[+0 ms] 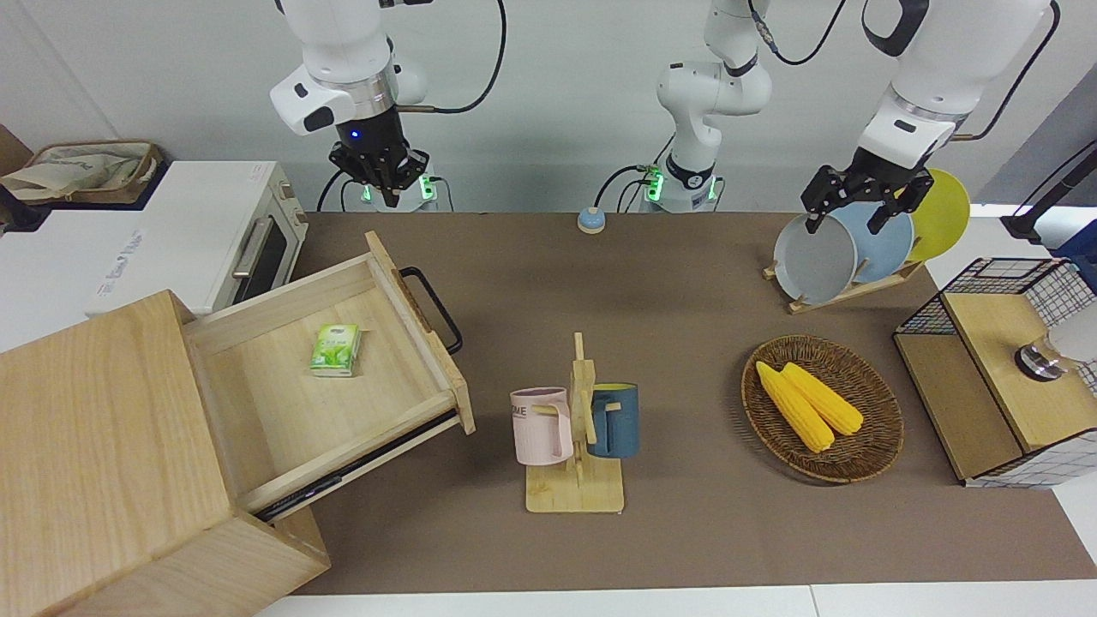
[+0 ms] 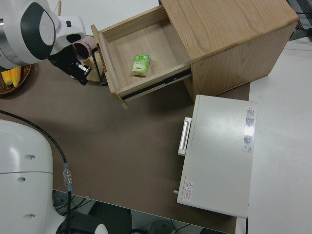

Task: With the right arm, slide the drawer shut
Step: 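Move the right gripper up to the front edge of the open drawer, then push the drawer front with the right gripper away from the robot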

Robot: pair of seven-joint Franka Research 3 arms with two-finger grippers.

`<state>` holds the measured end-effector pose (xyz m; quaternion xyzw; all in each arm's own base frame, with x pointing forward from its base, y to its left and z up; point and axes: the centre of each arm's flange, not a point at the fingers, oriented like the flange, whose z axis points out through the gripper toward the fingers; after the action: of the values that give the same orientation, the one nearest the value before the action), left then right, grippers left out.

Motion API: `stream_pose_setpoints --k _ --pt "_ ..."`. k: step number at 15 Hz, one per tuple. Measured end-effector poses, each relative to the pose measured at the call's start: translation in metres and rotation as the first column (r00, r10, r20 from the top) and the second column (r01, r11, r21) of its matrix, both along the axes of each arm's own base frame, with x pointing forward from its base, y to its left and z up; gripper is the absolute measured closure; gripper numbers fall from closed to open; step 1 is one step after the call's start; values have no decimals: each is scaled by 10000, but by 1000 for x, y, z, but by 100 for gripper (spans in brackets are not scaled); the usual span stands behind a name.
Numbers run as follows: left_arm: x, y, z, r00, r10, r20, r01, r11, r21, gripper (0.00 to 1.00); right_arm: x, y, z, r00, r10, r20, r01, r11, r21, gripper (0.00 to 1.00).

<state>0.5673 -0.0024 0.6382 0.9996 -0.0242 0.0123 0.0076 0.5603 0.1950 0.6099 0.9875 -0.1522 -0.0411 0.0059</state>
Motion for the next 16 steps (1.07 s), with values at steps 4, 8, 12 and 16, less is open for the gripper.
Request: stream_pose_setpoints --k 4,8,12,16 --pt "0 0 0 10000 0 0 0 10000 0 0 20 29 -36 9942 -1064 153 1063 9943 35 99" --pt "0 0 0 10000 0 0 0 10000 0 0 33 48 -62 9678 -2503 255 2502 9682 58 99" --pt "0 0 0 10000 0 0 0 10000 0 0 37 67 -81 9221 -3861 247 3862 9224 11 99" --pt "0 0 0 10000 0 0 0 10000 0 0 44 74 -100 8560 -5168 135 5169 8559 -113 99"
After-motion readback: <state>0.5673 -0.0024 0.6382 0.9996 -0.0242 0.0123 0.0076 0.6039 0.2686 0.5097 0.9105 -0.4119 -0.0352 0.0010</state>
